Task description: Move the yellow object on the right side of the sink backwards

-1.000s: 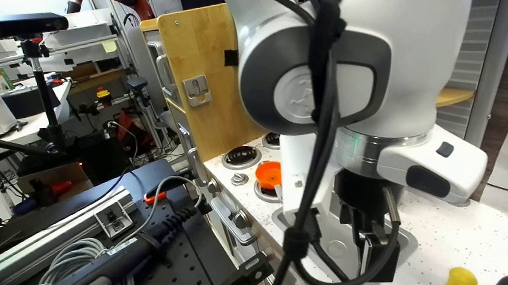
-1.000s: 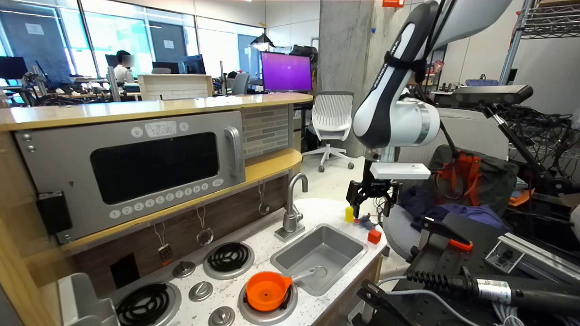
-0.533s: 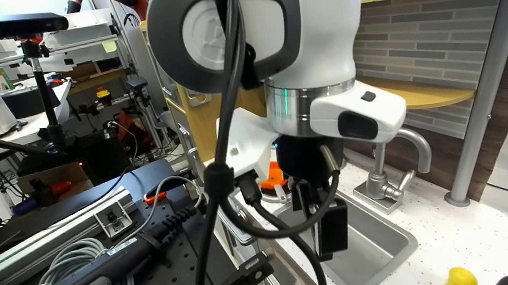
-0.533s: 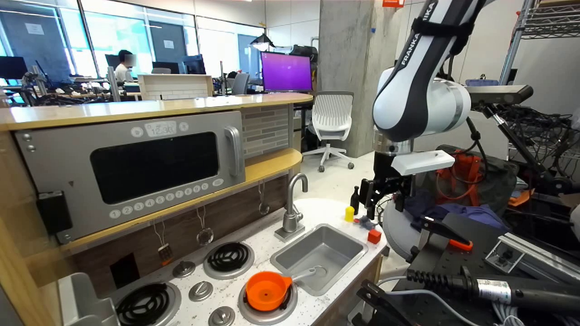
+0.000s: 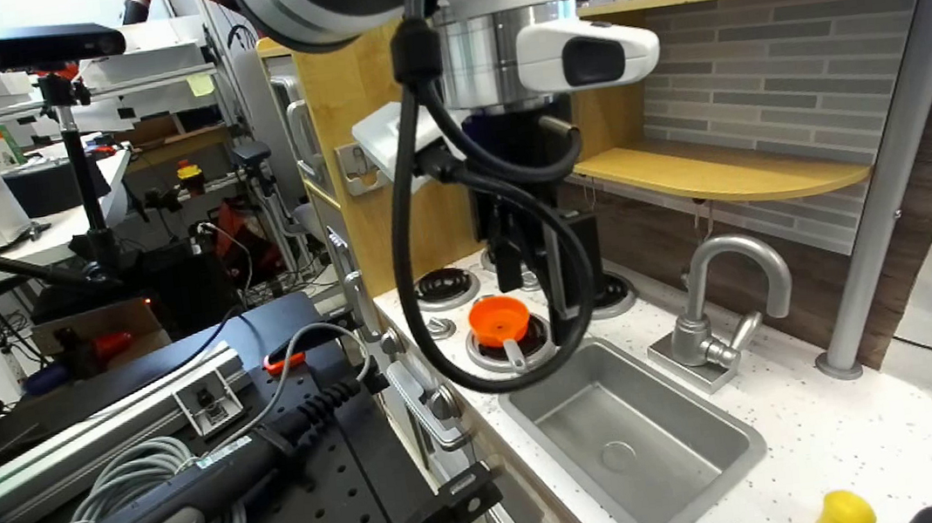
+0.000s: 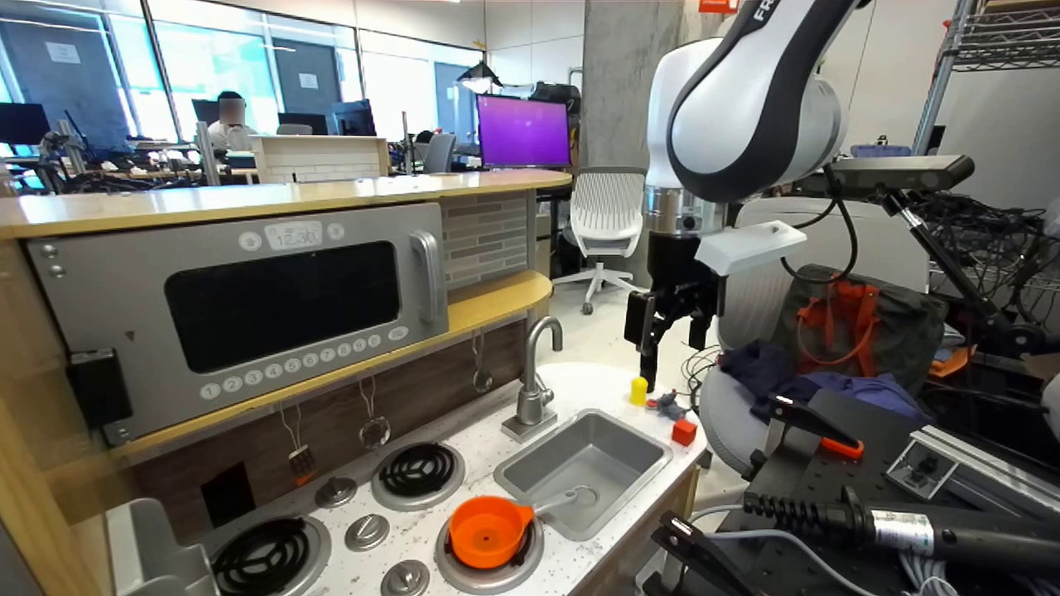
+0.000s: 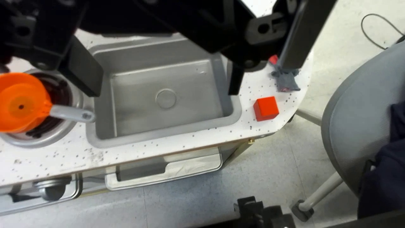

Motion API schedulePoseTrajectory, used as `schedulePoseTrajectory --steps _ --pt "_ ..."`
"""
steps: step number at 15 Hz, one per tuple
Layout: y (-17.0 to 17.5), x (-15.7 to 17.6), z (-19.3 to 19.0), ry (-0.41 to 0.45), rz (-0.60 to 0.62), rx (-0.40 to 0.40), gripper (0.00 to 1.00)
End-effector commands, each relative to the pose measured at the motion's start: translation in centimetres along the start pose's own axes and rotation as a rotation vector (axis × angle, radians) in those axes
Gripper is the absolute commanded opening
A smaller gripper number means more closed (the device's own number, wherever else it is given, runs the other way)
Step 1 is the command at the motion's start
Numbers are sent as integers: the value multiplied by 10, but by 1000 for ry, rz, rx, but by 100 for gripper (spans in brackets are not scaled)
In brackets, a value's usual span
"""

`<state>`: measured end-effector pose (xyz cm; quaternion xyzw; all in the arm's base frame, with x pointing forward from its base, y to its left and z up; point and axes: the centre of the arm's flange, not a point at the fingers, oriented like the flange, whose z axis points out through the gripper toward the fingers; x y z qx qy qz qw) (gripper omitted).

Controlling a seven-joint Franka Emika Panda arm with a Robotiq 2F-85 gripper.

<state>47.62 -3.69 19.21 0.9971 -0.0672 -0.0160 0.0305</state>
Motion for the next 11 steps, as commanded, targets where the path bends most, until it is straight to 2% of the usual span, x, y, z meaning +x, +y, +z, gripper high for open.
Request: schedulePoseTrajectory --steps 1,11 --pt "-8 -3 -1 -24 -16 0 100" --pt "-14 -8 1 -39 -31 1 100"
